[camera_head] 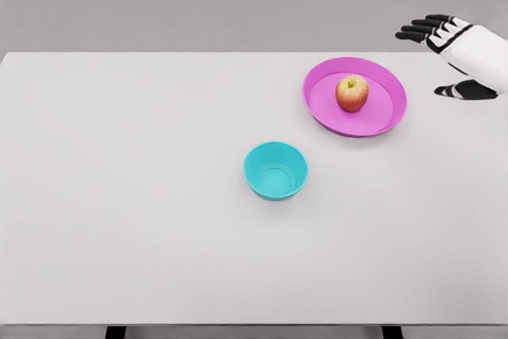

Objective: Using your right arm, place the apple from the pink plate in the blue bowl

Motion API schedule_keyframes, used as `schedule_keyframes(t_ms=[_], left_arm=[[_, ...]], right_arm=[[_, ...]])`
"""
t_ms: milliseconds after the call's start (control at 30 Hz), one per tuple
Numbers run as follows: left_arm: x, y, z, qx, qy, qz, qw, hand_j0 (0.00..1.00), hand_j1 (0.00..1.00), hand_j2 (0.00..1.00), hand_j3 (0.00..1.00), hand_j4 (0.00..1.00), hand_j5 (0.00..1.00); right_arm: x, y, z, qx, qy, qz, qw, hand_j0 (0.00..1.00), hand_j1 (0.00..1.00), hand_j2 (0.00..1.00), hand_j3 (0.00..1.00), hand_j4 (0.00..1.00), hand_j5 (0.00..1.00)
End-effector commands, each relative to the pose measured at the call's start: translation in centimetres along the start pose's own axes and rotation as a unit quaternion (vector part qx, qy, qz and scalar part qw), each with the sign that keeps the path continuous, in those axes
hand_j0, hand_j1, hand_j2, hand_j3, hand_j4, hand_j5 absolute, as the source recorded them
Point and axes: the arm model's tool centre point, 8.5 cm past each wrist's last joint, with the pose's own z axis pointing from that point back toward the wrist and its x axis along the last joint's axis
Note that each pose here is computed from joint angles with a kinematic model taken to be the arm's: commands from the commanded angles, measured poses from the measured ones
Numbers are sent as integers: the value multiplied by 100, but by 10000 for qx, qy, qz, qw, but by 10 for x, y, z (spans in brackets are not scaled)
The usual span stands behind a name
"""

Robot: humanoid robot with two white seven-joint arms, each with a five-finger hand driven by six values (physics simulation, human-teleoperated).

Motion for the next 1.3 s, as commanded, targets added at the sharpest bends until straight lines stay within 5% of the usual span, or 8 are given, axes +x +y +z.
schedule_keyframes(t_ms=[0, 133, 167, 233, 267, 467, 733, 1267], left_arm=[[0, 0, 0, -1, -1, 1, 10000, 100, 100, 100, 100, 100, 100], [0, 0, 0, -1, -1, 1, 10000, 100, 100, 100, 100, 100, 100], [0, 0, 0, -1, -1, 1, 10000, 100, 100, 100, 100, 100, 100], [0, 0, 0, -1, -1, 1, 10000, 100, 100, 100, 100, 100, 100], [-1, 0, 0, -2, 7, 2, 10000, 100, 100, 100, 100, 100, 100], [0, 0, 0, -1, -1, 1, 10000, 100, 100, 100, 100, 100, 100], [0, 0, 0, -1, -1, 1, 10000, 100, 100, 100, 100, 100, 100], [0, 0, 0, -1, -1, 1, 10000, 100, 100, 100, 100, 100, 100]], right_arm=[[0, 1, 0, 12, -6, -32, 10000, 100, 100, 100, 100, 100, 100], [-31, 11, 1, -58, 487, -247, 9985, 100, 100, 100, 100, 100, 100], [-33, 22, -6, 293, 482, -293, 9980, 100, 100, 100, 100, 100, 100], [-28, 42, -56, 2274, 145, -324, 9731, 100, 100, 100, 100, 100, 100], [-27, 41, -71, 2632, 83, -327, 9642, 100, 100, 100, 100, 100, 100], [-50, 40, -115, 2794, 442, -563, 9575, 100, 100, 100, 100, 100, 100], [-39, 48, -158, 3049, 396, -610, 9496, 100, 100, 100, 100, 100, 100], [-27, 79, -173, 3491, 390, -666, 9339, 100, 100, 100, 100, 100, 100]])
